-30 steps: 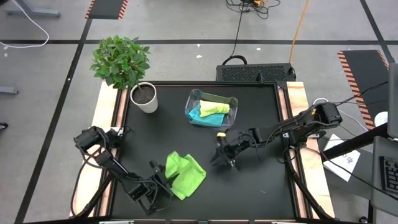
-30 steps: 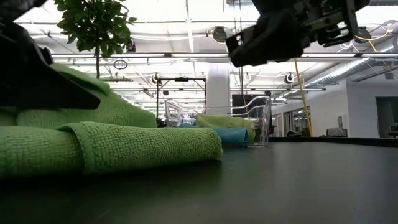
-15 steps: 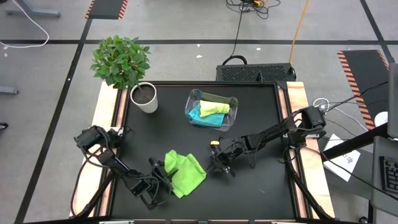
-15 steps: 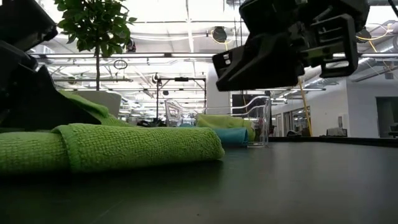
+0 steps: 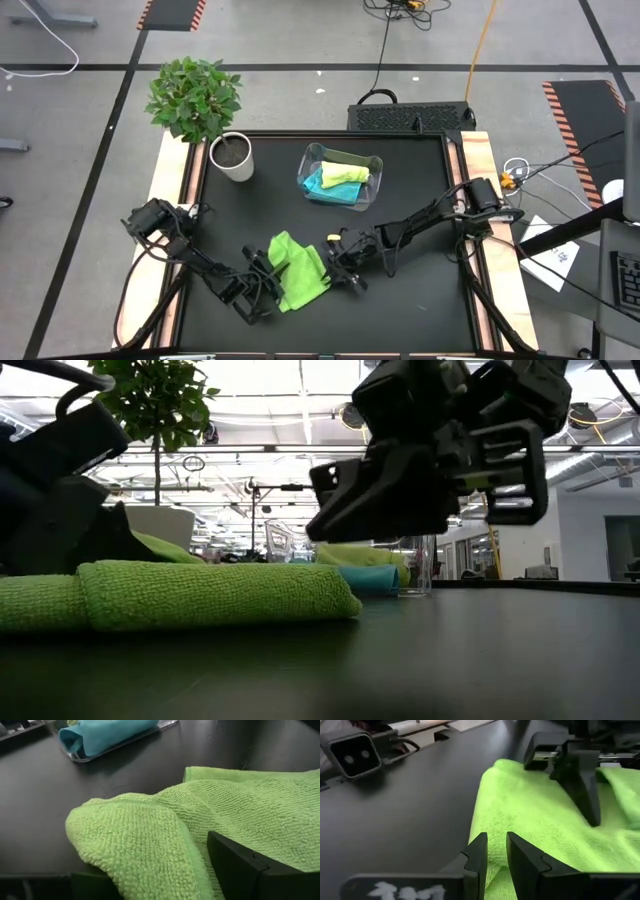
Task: Fold microfiber towels
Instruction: Fold the green towel
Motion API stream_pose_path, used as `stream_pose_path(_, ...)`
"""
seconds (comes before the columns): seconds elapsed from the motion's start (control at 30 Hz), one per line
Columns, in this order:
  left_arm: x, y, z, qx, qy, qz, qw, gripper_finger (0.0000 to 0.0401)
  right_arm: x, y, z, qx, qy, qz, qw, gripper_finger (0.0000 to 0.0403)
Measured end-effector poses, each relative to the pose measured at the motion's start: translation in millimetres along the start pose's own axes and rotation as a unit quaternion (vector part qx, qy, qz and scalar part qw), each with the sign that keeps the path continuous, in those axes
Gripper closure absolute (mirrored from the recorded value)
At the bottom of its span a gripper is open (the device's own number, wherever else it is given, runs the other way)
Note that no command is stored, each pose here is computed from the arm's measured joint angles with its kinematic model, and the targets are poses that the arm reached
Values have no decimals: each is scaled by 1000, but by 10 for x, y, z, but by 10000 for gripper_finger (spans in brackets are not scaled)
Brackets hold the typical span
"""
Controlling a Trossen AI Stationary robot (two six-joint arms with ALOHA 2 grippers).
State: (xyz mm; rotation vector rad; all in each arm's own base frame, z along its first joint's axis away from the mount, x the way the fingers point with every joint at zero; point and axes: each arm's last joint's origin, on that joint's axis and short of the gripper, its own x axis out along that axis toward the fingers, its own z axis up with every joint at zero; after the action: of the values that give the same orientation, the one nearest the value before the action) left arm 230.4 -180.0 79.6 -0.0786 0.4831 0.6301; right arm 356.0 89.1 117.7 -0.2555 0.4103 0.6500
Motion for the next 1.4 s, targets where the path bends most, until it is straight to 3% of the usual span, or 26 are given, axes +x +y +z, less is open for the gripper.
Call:
stream_pose_path(0.3,17,14,-13,8,-4,-2,1000,176,180,-31,-249,35,32,7,999,339)
stream_pose_path(0.67,-31,3,22,43,-26,-2,999,176,128,-158,-396,124,56,27,990,339)
stream_pose_path(0.97,-277,58,240,83,-47,-16,995,176,119,-161,-419,137,66,27,988,339)
stream_pose_path(1.4,-618,304,792,98,-72,-41,992,176,119,-139,-441,164,79,30,983,339)
